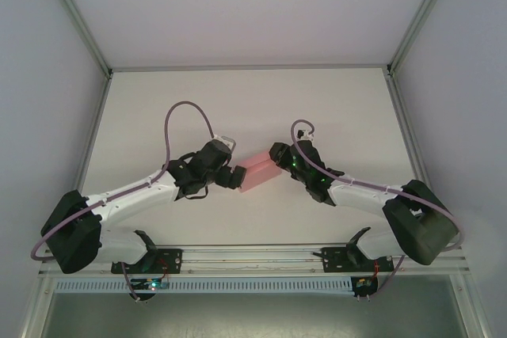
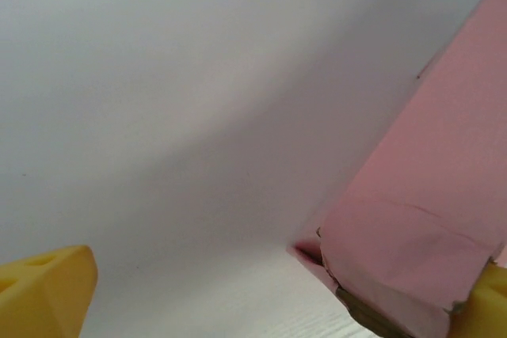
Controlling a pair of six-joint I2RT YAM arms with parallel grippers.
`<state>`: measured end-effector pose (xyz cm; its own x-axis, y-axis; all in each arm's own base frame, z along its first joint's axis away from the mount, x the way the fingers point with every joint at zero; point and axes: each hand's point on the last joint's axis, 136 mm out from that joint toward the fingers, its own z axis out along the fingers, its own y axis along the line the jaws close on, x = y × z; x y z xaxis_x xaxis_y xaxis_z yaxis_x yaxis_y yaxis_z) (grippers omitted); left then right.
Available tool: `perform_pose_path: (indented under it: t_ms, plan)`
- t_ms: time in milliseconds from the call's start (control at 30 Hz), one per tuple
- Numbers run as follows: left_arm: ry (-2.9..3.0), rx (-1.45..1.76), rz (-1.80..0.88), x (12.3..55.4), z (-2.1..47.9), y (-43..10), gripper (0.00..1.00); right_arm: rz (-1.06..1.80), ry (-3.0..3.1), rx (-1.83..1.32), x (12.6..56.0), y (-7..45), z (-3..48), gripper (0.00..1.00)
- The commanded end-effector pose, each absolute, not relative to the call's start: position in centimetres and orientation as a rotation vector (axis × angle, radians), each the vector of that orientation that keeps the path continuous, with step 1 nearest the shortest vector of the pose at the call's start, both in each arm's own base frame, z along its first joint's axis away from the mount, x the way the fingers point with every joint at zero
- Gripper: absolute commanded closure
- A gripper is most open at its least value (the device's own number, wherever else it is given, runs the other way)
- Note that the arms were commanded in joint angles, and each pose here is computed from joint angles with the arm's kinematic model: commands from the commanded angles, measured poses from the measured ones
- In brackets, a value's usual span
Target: Assemble paper box
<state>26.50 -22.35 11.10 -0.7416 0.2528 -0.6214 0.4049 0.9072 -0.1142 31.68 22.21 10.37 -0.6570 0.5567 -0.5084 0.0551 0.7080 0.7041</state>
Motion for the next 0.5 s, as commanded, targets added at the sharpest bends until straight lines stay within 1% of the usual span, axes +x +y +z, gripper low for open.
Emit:
perform_pose_path:
  t_ms: [0, 300, 400, 467]
  plan:
    - [2.49, 0.57, -0.456, 24.7, 11.2, -24.2, 0.0, 0.696, 2.476, 0.441, 26.8, 21.2, 2.5, 0.65]
    - [2.461, 0.665, -0.683, 23.9, 12.9, -26.6, 0.0, 0.702, 2.493, 0.444, 26.4, 21.6, 1.8, 0.69]
    - [2.475, 0.619, -0.657, 24.4, 13.0, -26.3, 0.0, 0.698, 2.498, 0.443, 26.3, 21.5, 1.6, 0.69]
    - [2.488, 0.497, -0.593, 25.6, 13.6, -25.3, 0.0, 0.696, 2.499, 0.444, 26.2, 21.5, 1.5, 0.7]
